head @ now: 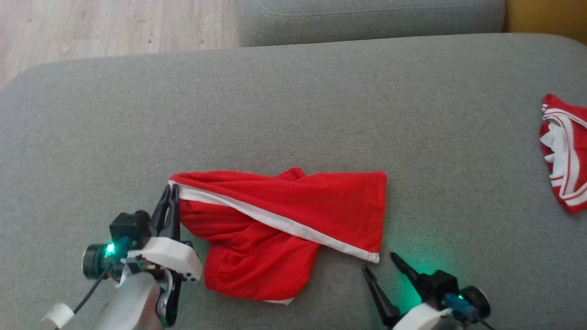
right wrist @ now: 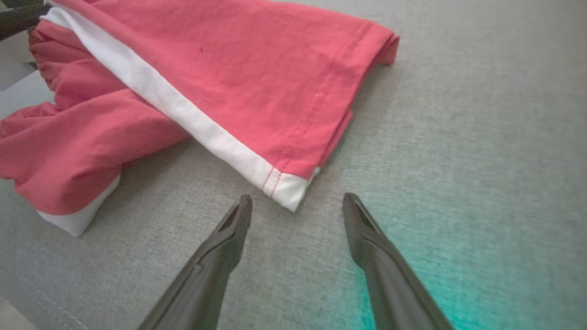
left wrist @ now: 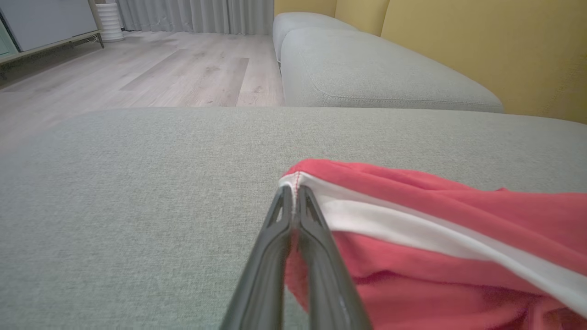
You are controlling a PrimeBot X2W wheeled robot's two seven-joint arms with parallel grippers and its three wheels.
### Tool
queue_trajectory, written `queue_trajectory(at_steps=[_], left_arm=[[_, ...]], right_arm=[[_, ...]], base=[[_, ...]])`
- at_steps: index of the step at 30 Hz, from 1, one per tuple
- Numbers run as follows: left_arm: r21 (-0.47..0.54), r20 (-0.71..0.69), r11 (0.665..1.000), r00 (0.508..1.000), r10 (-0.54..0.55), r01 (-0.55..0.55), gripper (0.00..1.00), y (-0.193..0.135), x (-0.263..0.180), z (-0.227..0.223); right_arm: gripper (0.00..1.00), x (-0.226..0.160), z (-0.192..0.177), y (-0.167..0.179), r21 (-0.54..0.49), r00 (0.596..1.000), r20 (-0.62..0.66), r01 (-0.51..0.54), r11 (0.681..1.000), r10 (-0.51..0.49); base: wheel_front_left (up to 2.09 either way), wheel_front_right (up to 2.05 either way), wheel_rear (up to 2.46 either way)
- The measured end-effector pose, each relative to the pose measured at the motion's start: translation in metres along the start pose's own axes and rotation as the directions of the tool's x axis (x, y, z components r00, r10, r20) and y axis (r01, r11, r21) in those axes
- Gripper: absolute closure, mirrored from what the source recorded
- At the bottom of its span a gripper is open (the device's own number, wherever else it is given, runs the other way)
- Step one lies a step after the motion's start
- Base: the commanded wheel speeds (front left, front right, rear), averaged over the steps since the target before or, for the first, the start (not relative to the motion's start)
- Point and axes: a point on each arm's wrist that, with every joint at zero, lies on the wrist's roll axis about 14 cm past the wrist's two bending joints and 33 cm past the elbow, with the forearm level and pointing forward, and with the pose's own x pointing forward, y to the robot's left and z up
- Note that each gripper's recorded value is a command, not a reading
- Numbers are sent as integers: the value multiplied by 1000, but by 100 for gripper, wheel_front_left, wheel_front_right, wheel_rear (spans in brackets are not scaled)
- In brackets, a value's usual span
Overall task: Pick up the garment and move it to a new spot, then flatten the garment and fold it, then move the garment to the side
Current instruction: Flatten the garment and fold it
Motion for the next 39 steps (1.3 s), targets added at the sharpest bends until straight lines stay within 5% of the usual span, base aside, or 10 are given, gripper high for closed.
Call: queue_trajectory(at_steps=[10,11,12,14,28,39], left_arm=[[-14,-15,1000,1000,5,-5,100,4,-4,-7],[-13,-16,1000,1000,4,-5,100,4,-4,-8],[-16,-16,1000,1000,8,-9,100,5,-4,-8],[-18,-14,1000,1000,15,-15,100,7,-4,-7],[48,176,996,980,-89,82,100,-12,-4,59],[238,477,959,842,-252,153,100,-48,9,230]], right_arm=[[0,21,6,11,-52,998,-17,-67,996,67],[10,21,5,12,-52,997,-21,-72,996,71],[51,21,5,12,-49,997,-21,-73,996,72],[100,21,5,13,-49,997,-22,-74,996,73],[100,14,101,-10,-37,959,282,6,999,5],[100,-8,296,-38,-170,730,681,81,982,58]], base=[[0,0,0],[0,0,0],[0,0,0],[0,0,0],[0,0,0],[0,0,0]])
